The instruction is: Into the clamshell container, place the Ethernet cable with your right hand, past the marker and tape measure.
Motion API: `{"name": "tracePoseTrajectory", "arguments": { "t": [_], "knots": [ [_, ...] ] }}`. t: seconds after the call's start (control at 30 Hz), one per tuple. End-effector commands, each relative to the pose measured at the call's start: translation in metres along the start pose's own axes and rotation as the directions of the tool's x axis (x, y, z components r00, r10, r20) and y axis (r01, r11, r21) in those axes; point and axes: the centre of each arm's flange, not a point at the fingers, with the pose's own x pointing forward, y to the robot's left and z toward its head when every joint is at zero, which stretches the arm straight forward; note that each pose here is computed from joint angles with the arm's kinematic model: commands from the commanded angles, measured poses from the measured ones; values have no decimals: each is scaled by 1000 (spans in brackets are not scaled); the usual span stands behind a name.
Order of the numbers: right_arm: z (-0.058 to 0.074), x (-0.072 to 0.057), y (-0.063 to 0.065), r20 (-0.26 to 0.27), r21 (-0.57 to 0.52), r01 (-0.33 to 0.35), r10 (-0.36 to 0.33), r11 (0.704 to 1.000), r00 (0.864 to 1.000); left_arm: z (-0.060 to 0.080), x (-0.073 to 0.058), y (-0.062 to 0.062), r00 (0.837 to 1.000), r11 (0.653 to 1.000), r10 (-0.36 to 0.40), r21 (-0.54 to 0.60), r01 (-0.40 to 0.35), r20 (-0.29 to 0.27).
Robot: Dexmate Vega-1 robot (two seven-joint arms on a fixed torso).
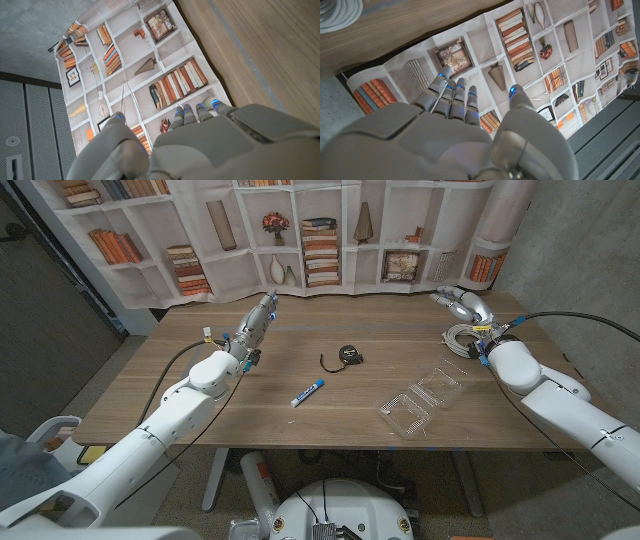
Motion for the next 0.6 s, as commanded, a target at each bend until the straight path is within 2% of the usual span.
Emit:
{"name": "tracePoseTrajectory", "arguments": {
  "t": [0.03, 0.33, 0.6],
  "knots": [
    [-5, 5, 5, -23, -63, -18, 16, 998, 1000, -7, 6, -3, 1000, 1000, -10, -13, 10, -6],
    [-6, 6, 9, -64, -140, -18, 10, 990, 998, -16, 13, 5, 1000, 1000, -18, -26, 17, -9],
    [-9, 9, 12, -98, -198, -27, 8, 980, 995, -16, 18, 9, 1000, 999, -23, -25, 23, -12]
  ]
}}
